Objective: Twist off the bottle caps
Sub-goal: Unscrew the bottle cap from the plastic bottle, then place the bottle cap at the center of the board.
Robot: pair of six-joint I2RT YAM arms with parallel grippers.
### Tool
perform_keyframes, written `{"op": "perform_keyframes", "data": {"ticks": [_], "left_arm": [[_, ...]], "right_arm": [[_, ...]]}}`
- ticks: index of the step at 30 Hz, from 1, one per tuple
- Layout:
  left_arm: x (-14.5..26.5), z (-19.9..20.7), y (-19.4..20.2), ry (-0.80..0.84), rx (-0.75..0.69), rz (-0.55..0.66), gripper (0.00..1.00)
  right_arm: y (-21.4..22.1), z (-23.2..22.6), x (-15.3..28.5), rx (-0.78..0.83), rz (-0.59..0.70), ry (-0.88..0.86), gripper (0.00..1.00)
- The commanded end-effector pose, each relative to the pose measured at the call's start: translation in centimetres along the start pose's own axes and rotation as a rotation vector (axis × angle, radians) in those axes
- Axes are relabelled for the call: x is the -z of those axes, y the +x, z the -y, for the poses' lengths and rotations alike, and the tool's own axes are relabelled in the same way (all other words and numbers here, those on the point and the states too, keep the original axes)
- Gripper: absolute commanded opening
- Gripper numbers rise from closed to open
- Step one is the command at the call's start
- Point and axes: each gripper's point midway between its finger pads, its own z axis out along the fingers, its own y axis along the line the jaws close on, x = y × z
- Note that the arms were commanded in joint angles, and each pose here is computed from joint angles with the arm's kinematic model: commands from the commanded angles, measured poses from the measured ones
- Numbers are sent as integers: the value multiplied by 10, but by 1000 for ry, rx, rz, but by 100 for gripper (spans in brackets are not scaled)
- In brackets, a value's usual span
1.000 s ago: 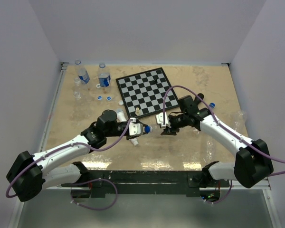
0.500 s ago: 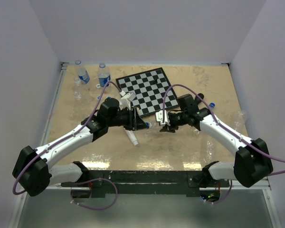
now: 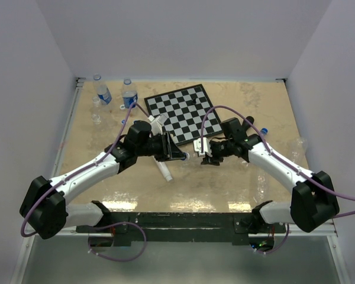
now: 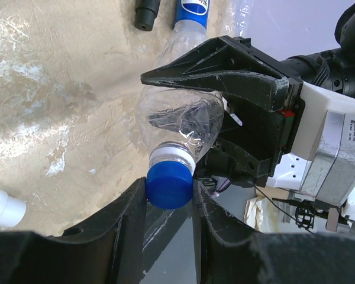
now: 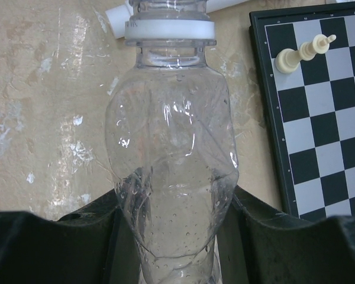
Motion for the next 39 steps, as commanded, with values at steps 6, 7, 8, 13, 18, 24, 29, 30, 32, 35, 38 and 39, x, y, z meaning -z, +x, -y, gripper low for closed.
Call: {"op": "perform_keyframes", "data": {"ticks": [6,7,8,13,18,24,29,30,32,35,38,39], "left_arm": [[9,21,-37,19,-55,151,0],[9,20,-37,15,-59,150,0],[10,20,-38,15,-64,155,0],[15,19,-42,-3,-105,181,0],[23,23,-50,-3,-269,220,0],[33,31,-56,39,-605,254,0],[38,37,-55,82,-809,270,0],[39,37,-54,91,-831,272,0],[40,38,-49,123,-877,273,0],[41,36,-42,160,-931,285,0],[41,35,-37,182,-978,283,0],[41,33,-36,180,-984,281,0]], "right_arm": [[-12,-10,-2,11,51,-43,5],[-12,-10,-2,11,51,-43,5],[-12,-9,-1,12,51,-41,6],[-16,-11,-1,8,66,-54,5],[-23,-1,2,-21,84,-19,5],[-25,18,15,-80,118,42,5],[-28,45,44,-155,180,142,5],[-30,53,52,-175,196,179,6],[-33,71,68,-204,228,256,6],[-38,105,94,-233,272,394,6],[-41,143,125,-276,332,538,7],[-40,154,135,-297,359,576,7]]}}
